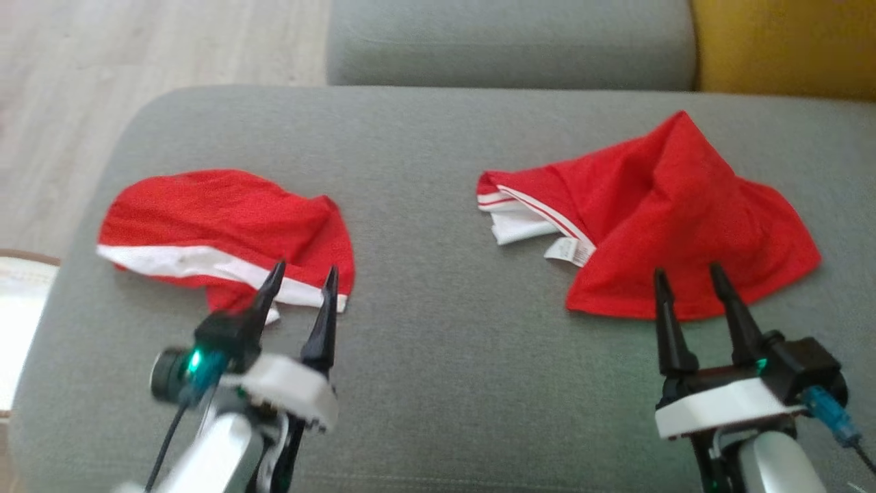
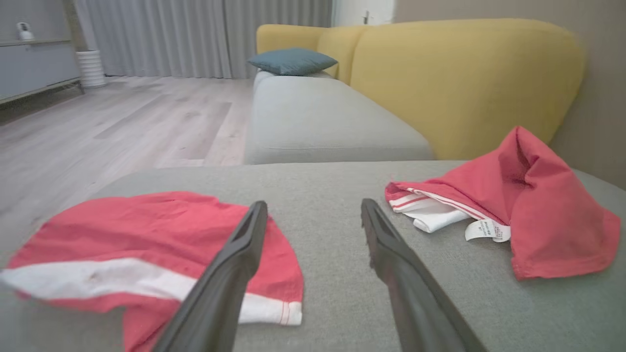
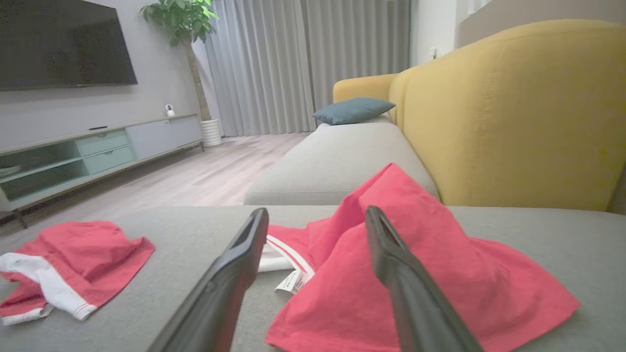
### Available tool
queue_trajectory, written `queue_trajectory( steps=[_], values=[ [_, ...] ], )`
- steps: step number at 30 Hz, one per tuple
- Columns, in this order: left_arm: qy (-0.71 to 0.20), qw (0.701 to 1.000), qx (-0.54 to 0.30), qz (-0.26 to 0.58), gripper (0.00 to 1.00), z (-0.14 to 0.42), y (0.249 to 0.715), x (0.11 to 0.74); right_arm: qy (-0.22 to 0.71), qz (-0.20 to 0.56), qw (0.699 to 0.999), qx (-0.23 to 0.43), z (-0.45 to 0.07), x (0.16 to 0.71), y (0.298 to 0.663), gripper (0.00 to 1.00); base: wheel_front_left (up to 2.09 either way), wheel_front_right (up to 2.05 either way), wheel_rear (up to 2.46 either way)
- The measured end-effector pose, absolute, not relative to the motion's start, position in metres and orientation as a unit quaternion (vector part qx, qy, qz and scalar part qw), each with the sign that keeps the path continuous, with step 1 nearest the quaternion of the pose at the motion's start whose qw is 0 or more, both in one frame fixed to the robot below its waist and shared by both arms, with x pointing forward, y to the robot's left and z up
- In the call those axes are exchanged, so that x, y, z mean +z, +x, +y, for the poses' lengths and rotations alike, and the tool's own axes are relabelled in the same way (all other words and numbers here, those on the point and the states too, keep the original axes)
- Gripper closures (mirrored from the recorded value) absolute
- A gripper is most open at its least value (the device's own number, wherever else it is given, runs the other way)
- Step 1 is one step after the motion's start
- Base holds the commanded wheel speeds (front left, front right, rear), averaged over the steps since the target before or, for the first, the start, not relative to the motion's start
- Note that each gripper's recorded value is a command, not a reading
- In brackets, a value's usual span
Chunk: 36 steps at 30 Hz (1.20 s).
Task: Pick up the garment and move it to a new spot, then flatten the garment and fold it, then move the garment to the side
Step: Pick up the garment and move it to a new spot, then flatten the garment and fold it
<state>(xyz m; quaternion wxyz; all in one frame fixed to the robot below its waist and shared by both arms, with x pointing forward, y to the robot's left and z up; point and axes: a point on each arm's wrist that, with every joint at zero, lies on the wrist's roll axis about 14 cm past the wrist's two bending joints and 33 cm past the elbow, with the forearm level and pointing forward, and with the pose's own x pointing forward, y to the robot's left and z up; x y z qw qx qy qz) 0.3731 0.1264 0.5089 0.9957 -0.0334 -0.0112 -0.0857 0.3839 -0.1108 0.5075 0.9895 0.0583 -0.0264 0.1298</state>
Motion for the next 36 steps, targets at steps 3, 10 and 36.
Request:
queue_trajectory(
  steps=[3, 10, 36],
  values=[
    [-0.058, 0.997, -0.051, -0.02, 0.0, 0.139, 0.357, 0.512, 0.057, -0.024, 0.988, 0.143, -0.102, 0.507, 0.381, 0.0, 0.0, 0.0, 0.0],
    [-0.049, 0.996, -0.058, -0.043, 0.0, 0.137, 0.35, 0.521, 0.047, -0.017, 0.987, 0.153, -0.096, 0.505, 0.383, 0.0, 0.0, 0.0, 0.0],
    [-0.049, 0.998, -0.03, 0.01, 0.0, 0.152, 0.379, 0.481, -0.048, 0.201, 0.959, 0.194, -0.071, 0.372, 0.422, 0.0, 0.0, 0.0, 0.0]
  ],
)
